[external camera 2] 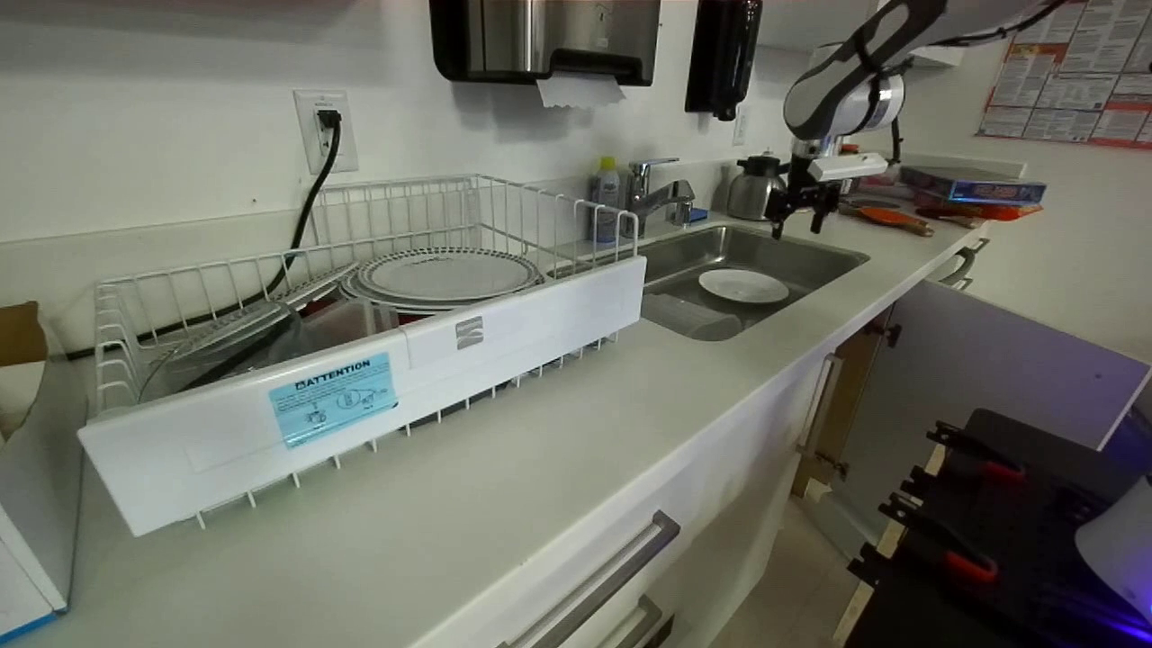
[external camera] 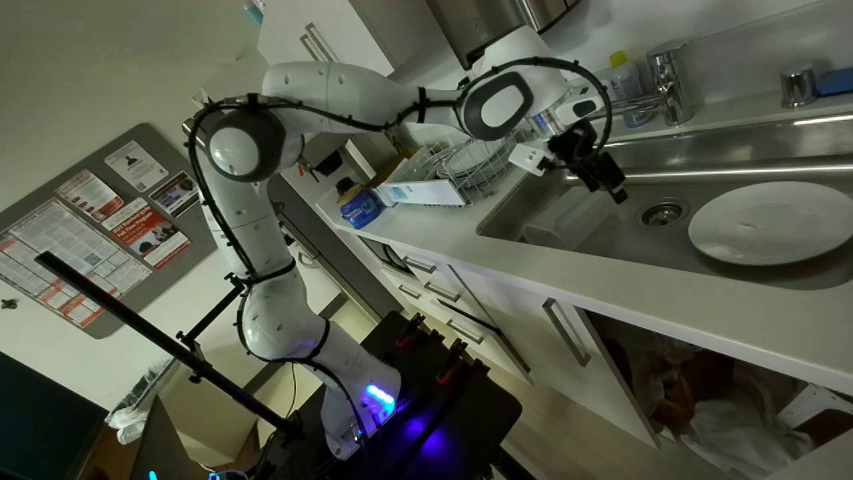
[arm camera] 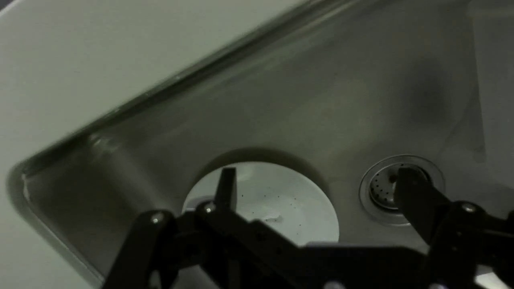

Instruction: Remove the plug from the sink drain

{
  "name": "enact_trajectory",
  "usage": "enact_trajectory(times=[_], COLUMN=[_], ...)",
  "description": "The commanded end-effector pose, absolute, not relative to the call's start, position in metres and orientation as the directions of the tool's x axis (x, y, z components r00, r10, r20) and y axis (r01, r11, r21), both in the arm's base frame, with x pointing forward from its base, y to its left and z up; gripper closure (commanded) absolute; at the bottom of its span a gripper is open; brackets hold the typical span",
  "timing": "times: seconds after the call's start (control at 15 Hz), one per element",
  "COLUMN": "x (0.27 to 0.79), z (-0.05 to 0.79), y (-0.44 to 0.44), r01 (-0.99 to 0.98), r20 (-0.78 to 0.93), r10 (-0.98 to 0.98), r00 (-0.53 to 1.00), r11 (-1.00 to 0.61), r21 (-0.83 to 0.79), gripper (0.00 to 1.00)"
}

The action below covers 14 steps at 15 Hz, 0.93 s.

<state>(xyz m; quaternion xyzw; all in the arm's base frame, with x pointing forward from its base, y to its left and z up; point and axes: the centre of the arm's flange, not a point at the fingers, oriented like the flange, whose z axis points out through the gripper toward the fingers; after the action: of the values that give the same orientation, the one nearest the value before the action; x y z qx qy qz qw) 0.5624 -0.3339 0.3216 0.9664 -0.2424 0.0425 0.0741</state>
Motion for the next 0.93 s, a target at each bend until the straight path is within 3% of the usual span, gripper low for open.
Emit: enact_trajectory(times=[0.0,0.27,0.33,0.4,0.87], x=[0.625,0.666,0.666,0.636,0.652], z=[0.287,0.254,0.253,0.249,0.239], y=[-0.355,-0.36,-0.356,-0.341,-0.345], r01=[-0.562,-0.59,-0.569,-0.568,-0.552], r20=[0.147,0.097,0.041,0.095,0.111], r10=[-0.545,-0.583,-0.567,-0.56,-0.543], r00=[0.826,0.807,0.822,0.823,0.832], r11=[-0.818,-0.802,-0.818,-0.816,-0.831], r21=[0.125,0.093,0.083,0.108,0.07], gripper=[0.0,0.0,0.0,0.0,0.0])
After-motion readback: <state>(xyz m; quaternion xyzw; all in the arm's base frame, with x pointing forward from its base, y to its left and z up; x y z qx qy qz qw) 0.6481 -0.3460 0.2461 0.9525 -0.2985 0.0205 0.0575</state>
